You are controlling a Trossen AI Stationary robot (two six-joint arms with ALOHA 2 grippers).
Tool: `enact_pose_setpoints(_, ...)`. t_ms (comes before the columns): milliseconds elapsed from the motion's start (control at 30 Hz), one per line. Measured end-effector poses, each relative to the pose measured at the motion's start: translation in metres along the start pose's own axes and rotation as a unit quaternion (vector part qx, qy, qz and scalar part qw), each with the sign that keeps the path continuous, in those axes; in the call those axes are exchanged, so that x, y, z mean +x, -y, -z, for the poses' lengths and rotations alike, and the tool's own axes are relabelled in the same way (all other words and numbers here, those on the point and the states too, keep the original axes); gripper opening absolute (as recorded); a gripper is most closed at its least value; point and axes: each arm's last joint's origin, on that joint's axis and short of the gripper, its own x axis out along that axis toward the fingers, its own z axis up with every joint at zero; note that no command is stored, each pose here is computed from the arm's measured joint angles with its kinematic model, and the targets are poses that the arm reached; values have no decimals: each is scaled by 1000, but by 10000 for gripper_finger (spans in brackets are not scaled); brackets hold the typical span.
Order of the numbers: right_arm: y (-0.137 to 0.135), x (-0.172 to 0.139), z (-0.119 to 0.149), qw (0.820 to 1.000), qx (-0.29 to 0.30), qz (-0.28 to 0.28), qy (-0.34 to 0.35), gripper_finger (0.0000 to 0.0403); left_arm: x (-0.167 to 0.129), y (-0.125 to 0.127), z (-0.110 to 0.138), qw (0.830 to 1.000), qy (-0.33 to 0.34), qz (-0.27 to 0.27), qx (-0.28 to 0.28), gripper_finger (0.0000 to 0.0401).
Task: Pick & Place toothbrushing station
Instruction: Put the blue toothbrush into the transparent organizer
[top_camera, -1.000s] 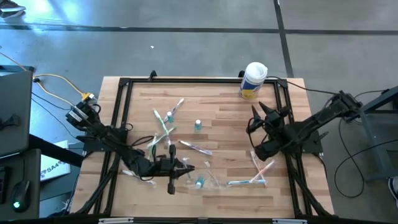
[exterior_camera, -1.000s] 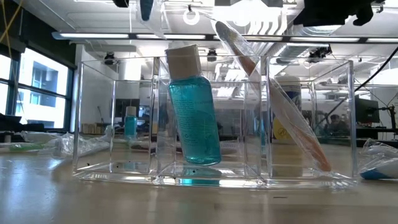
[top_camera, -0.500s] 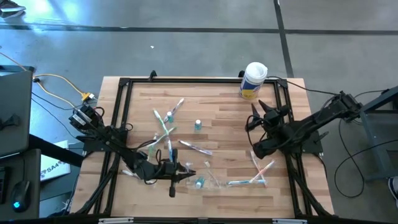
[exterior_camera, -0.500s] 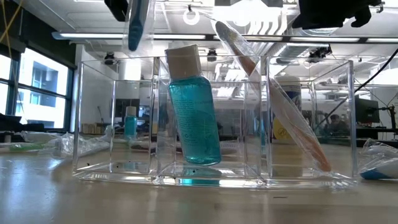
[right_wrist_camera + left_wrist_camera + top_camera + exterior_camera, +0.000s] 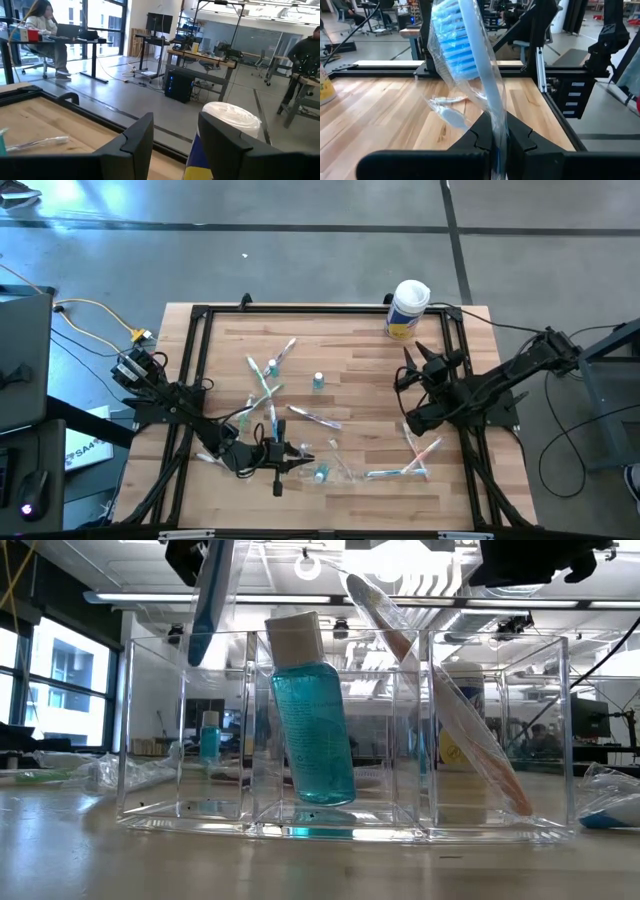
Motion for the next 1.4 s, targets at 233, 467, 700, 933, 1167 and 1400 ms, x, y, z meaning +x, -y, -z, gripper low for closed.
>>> enact_pose_setpoints(233,1,7,0,1000,-17,19,-3,149,2,0,4,1000,8,-18,-18,12)
enact_pose_setpoints(467,1,8,0,999,-31,21,-3,149,9,3,21,999,11,-35,-18,12)
enact_pose_setpoints(700,1,-3,-1,998,-60,-8,0,149,11,2,24,998,13,-64,-14,12)
enact_pose_setpoints(933,8,-20,-7,993,-98,-61,2,149,3,10,29,992,22,-124,-11,12)
enact_pose_setpoints(1167,17,-42,-10,982,-107,-151,-21,149,14,16,50,988,32,-148,-14,12)
enact_pose_setpoints(1400,26,-65,-12,969,-100,-226,-14,149,24,24,55,985,36,-165,-28,13)
